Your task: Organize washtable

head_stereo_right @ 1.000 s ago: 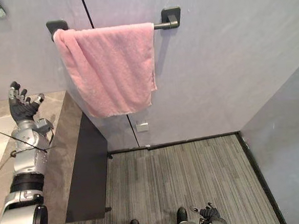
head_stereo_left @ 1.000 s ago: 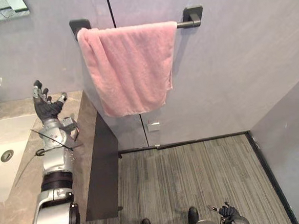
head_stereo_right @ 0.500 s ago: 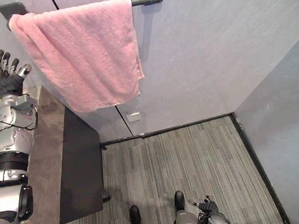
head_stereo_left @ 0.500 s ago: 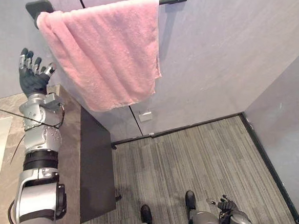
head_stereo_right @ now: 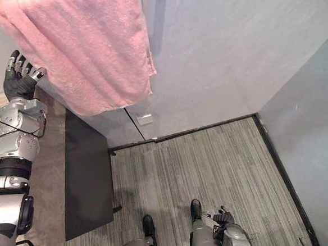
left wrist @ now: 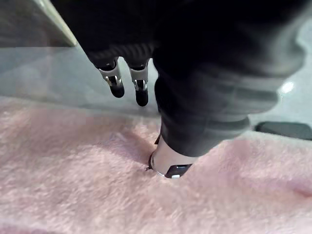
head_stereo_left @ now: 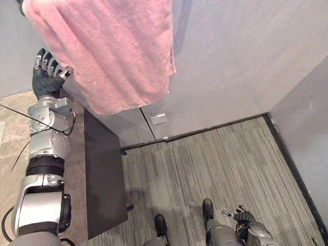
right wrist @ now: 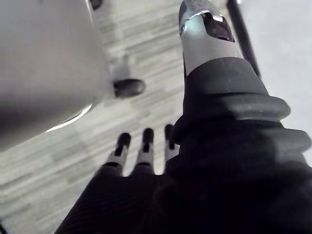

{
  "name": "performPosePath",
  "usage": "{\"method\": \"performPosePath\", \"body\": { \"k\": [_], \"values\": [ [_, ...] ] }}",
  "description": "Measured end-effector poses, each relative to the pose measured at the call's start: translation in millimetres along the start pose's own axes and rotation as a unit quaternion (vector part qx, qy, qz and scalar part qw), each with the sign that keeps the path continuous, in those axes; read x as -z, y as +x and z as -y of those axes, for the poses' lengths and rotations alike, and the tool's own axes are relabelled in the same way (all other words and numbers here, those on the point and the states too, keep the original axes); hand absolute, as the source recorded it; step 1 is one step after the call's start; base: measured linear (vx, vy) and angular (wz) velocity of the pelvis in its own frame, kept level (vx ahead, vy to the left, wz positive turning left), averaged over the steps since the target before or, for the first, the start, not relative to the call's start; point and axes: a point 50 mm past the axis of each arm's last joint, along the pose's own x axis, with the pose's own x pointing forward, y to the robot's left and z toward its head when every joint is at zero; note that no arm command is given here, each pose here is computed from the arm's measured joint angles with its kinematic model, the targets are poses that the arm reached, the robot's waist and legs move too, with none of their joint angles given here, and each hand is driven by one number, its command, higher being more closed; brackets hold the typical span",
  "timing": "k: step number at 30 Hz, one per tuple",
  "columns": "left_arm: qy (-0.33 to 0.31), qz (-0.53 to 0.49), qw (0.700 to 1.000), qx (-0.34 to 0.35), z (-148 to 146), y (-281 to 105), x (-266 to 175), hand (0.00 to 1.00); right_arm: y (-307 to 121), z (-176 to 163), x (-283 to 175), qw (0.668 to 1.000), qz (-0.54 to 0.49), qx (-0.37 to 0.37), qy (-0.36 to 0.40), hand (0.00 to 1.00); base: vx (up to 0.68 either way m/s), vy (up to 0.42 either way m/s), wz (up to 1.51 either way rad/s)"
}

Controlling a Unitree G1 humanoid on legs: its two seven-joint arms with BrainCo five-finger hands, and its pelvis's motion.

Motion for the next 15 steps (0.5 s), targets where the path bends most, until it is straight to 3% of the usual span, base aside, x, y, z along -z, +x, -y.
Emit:
{"method": "performPosePath", "body": {
  "k": [10,11,15],
  "values": [
    [0.044,-0.015,0.999,0.016,4,6,0,0.00,2,-3,-9,1.000,0.012,-0.003,0.002,0.00,0.01,-0.003,-0.03],
    [0.051,-0.015,0.998,0.021,7,8,-1,1.00,3,-4,-12,1.000,0.015,-0.005,0.004,0.00,0.00,0.000,0.00],
    [0.071,-0.022,0.997,0.010,7,12,-2,1.00,3,-6,-17,1.000,0.025,-0.006,0.006,0.00,0.00,-0.003,-0.02]
  ]
}}
